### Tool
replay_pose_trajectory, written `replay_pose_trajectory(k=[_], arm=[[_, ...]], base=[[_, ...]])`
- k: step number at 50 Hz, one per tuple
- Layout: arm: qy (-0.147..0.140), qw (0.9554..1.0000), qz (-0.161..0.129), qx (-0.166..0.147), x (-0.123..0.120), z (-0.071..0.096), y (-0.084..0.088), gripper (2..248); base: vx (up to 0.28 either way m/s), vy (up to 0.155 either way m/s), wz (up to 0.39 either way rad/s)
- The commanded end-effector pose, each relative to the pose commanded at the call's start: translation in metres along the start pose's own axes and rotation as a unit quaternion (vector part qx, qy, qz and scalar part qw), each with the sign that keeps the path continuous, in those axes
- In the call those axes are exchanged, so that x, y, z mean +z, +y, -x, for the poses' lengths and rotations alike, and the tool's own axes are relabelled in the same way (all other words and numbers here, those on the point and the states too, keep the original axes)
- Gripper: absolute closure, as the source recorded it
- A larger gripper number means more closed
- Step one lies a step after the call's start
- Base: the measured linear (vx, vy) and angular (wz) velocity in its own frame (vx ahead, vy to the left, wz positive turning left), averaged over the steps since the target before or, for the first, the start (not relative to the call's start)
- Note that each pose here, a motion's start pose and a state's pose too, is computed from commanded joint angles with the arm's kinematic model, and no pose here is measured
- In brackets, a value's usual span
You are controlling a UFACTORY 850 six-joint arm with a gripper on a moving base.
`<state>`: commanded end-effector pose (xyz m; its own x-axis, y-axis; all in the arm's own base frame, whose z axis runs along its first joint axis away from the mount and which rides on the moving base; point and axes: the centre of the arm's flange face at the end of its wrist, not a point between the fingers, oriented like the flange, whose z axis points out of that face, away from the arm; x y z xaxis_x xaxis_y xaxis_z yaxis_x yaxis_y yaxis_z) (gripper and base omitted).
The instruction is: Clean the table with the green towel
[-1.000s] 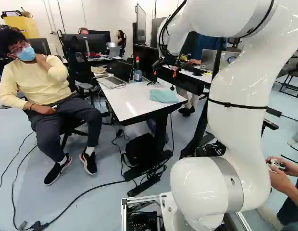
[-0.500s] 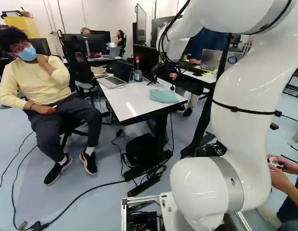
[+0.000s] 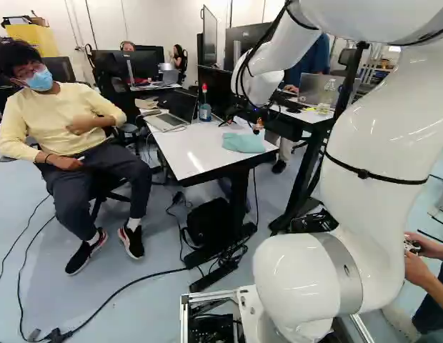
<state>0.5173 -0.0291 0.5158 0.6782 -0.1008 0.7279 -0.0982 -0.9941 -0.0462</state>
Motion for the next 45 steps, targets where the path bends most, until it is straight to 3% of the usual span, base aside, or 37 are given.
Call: replay_pose_trajectory(k=[20,45], arm=[[0.059,0.9982,-0.003,-0.014,-0.014,0.073,-0.002,3],[0.121,0.9922,-0.012,-0.028,-0.036,0.156,-0.002,3]], base=[[0.0,0.0,0.0],[0.0,0.0,0.0]])
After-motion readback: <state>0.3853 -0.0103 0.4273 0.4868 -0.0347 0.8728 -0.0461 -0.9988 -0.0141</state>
